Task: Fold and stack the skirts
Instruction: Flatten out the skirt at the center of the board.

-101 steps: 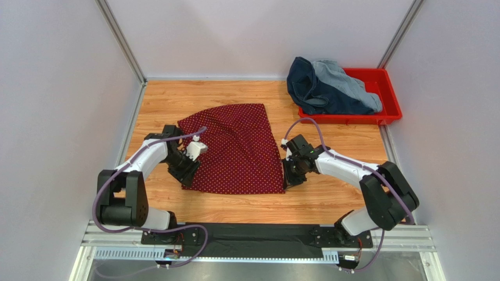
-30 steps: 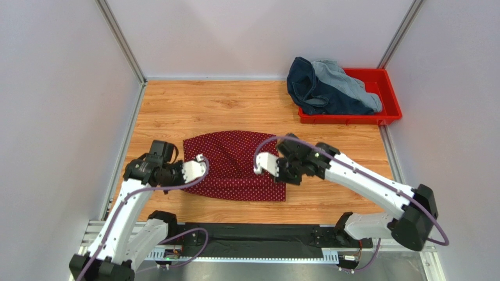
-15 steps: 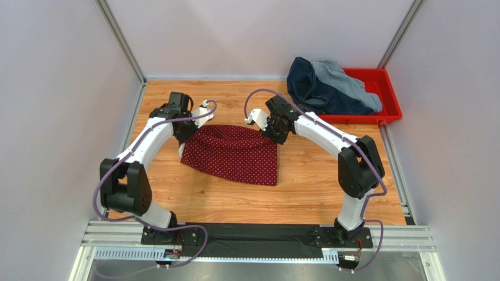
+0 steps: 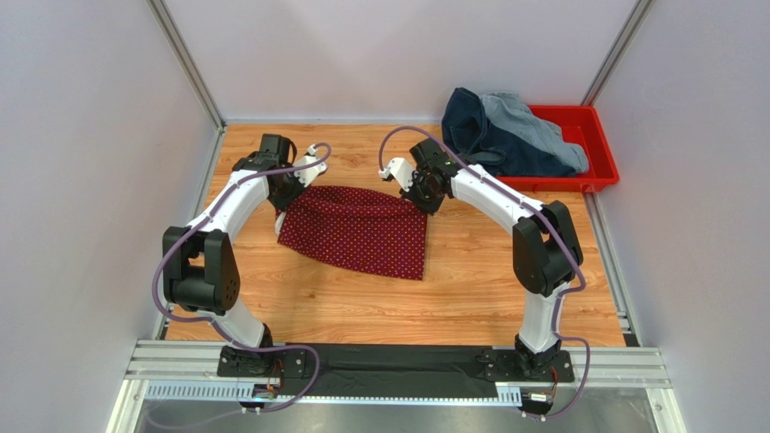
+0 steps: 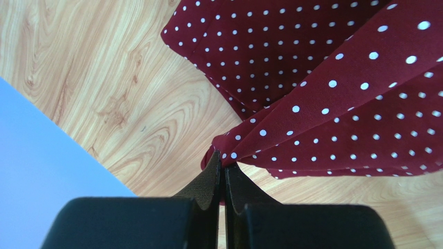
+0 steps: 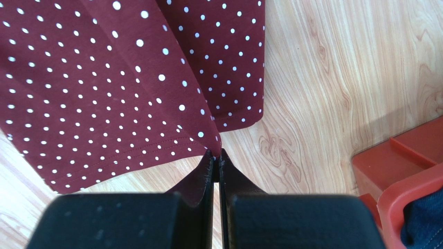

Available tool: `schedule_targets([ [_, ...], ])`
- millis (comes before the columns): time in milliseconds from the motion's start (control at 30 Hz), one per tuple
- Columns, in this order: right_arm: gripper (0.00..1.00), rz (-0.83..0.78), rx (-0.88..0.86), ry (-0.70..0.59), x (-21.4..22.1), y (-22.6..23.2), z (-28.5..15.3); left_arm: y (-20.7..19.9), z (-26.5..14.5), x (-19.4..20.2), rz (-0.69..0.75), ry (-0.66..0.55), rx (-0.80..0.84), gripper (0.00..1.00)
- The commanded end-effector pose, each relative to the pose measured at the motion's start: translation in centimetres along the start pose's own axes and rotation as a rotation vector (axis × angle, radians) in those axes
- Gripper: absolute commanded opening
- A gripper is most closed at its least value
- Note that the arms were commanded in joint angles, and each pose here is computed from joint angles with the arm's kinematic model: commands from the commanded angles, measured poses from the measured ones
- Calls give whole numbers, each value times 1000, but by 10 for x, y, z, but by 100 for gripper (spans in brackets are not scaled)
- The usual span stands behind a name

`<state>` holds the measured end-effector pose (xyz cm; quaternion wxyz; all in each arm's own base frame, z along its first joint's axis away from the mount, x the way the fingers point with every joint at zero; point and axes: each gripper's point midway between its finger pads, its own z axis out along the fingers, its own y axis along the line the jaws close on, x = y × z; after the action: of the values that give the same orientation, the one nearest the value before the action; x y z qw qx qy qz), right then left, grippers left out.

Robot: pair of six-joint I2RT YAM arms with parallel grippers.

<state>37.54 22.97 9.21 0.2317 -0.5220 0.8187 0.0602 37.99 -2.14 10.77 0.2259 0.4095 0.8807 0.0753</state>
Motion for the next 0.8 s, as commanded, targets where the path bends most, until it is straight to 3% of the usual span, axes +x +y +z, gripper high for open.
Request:
schedule_targets([
  [0, 0, 41, 60, -142, -34, -11, -40, 6, -41, -26, -29, -147, -21, 0],
  [133, 0, 88, 173, -293, -67, -29, -93, 19, -100, -50, -30, -279, -88, 0],
  [367, 0, 158, 416, -601, -107, -60, -235, 40, -220, -66, 19, -474, -291, 0],
  [500, 0, 147, 484, -800, -110, -42, -322, 39, -270, -59, 40, -538, -378, 0],
  [600, 0, 151, 490, -905, -110, -29, -357, 31, -310, -60, 37, -617, -405, 0],
  [767, 0, 126, 465, -1012, -102, -2, -401, 3, -334, -53, 34, -655, -307, 0],
])
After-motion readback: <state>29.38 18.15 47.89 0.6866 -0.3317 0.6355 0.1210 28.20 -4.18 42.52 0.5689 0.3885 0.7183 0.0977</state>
